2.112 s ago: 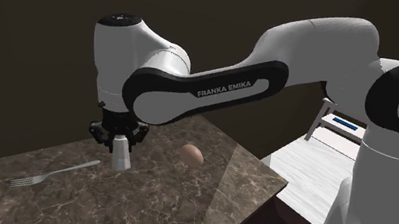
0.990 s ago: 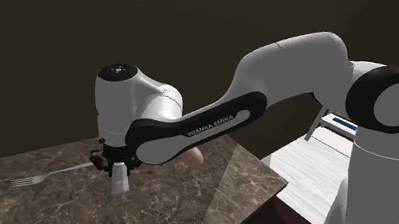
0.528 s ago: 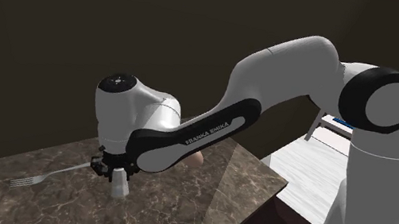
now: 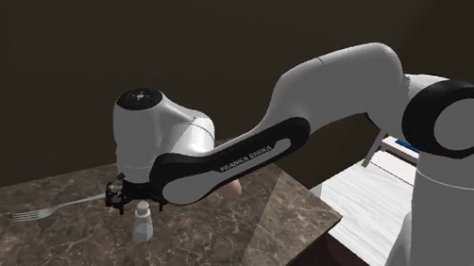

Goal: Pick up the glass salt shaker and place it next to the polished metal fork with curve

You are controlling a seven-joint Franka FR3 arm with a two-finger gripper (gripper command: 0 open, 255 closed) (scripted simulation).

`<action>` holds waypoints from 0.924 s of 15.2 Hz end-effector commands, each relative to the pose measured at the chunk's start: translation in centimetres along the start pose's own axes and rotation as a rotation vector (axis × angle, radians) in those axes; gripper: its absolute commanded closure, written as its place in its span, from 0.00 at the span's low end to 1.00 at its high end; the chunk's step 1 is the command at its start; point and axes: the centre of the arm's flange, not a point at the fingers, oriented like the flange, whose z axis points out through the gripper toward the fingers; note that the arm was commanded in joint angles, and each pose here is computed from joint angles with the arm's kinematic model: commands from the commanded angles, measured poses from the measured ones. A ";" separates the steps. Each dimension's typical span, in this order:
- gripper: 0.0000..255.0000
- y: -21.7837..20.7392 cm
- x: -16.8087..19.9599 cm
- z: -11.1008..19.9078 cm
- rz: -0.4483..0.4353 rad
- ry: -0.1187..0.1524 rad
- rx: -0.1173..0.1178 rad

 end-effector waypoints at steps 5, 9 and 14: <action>0.00 0.0 0.0 -4.0 0.000 0.000 0.000; 0.00 0.0 0.0 -5.0 0.000 0.000 0.000; 0.00 0.0 0.0 -5.0 0.000 0.000 0.000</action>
